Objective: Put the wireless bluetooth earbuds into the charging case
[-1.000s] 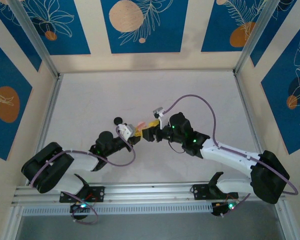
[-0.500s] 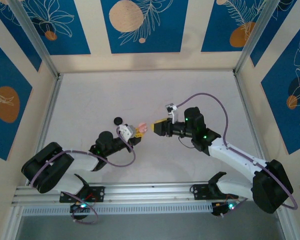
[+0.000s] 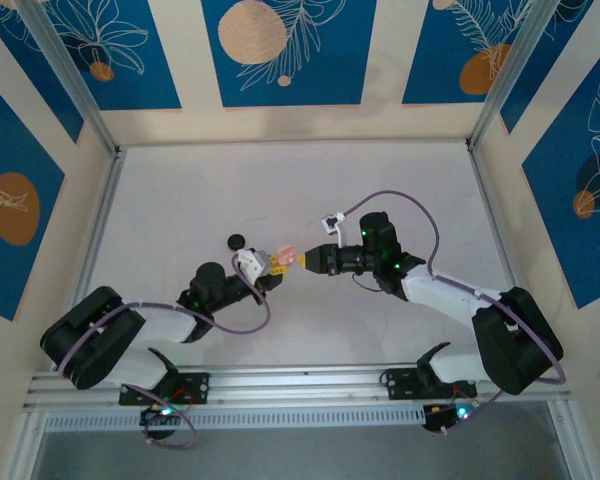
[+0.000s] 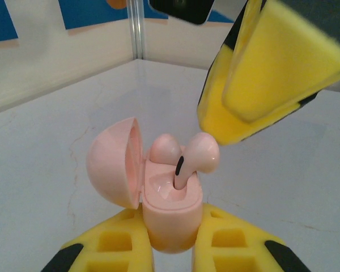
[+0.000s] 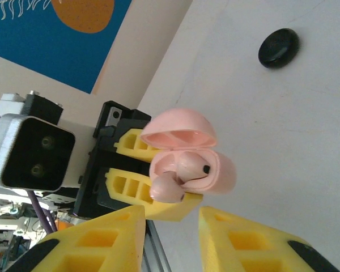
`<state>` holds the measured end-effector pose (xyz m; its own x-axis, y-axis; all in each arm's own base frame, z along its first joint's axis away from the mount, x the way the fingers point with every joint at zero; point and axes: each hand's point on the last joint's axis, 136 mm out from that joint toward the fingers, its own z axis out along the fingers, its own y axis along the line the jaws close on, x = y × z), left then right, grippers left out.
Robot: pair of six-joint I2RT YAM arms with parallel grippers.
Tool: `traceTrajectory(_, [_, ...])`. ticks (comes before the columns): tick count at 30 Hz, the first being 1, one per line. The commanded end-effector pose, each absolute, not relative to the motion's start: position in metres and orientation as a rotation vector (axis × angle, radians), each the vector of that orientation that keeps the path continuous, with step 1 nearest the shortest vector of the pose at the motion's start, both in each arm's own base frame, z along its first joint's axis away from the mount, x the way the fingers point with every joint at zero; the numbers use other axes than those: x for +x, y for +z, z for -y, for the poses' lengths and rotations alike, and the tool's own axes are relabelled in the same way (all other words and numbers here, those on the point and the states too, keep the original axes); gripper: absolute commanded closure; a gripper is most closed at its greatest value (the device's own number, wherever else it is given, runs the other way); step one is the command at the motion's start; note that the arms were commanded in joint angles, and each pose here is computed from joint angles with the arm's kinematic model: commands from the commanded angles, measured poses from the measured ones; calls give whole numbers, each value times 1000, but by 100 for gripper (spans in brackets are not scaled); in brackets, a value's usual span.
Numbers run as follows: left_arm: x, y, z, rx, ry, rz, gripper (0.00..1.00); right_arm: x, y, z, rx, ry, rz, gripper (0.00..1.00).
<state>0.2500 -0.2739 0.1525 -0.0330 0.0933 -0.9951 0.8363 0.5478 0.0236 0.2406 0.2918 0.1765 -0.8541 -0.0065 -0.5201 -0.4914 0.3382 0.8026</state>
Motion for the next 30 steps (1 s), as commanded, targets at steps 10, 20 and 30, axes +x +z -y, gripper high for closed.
traceTrajectory(10, [243,174,278,855,-741,-1429,91,238,186,-303,-501,1646,-2124,76])
traceTrajectory(20, [243,173,278,856,-738,-1432,91,235,189,-306,-537,1662,-2100,82])
traceTrajectory(30, [244,173,277,855,-736,-1438,91,228,189,-316,-595,1694,-2097,85])
